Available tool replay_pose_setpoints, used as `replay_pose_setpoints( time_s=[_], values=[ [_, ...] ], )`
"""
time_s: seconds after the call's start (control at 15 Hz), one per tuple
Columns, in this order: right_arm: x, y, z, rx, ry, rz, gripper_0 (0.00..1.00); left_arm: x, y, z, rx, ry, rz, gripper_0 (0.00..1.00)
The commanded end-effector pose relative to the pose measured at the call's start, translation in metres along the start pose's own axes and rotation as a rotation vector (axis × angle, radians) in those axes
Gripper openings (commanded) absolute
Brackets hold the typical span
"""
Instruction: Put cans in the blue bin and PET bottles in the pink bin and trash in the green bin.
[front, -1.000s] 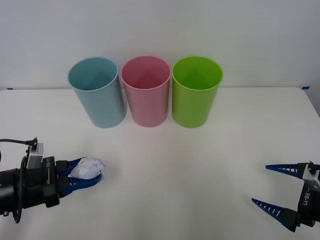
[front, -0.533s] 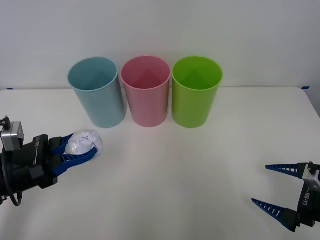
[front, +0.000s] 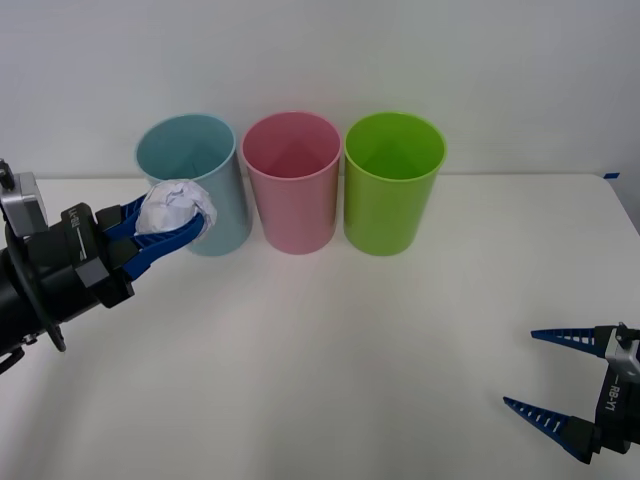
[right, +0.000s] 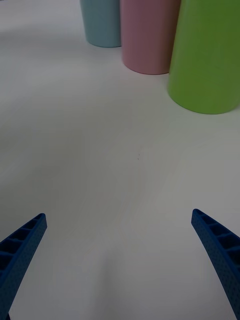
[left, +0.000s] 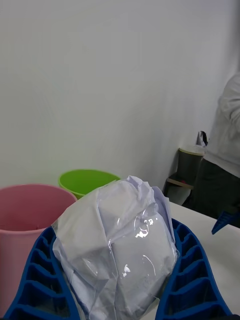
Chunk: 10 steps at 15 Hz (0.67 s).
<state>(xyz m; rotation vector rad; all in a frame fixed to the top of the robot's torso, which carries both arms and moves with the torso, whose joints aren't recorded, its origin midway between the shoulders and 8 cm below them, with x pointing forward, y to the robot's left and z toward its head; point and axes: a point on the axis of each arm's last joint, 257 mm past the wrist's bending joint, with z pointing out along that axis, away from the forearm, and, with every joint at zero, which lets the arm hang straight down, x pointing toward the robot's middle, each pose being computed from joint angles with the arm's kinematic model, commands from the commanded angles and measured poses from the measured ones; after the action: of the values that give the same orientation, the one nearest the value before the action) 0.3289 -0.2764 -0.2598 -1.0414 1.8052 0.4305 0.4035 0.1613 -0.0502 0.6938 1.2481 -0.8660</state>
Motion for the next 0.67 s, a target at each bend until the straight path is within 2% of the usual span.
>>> replay_pose_setpoints(
  time_s=[0.07,0.2,0.4,0.53,0.67],
  values=[
    [0.000,0.000,0.000,0.000,0.000,0.000,1.00,-0.012,-0.002,0.042,-0.014,0.003,-0.003,0.00],
    [0.000,0.000,0.000,0.000,0.000,0.000,1.00,-0.023,-0.005,0.070,0.002,-0.001,-0.030,0.00],
    [0.000,0.000,0.000,0.000,0.000,0.000,1.00,-0.038,0.009,0.102,-0.048,0.010,0.024,0.00],
    [0.000,0.000,0.000,0.000,0.000,0.000,1.00,-0.036,0.013,0.117,-0.057,0.061,0.031,0.00],
    [0.000,0.000,0.000,0.000,0.000,0.000,1.00,-0.035,0.012,0.132,-0.053,0.125,-0.017,0.00]
  ],
)
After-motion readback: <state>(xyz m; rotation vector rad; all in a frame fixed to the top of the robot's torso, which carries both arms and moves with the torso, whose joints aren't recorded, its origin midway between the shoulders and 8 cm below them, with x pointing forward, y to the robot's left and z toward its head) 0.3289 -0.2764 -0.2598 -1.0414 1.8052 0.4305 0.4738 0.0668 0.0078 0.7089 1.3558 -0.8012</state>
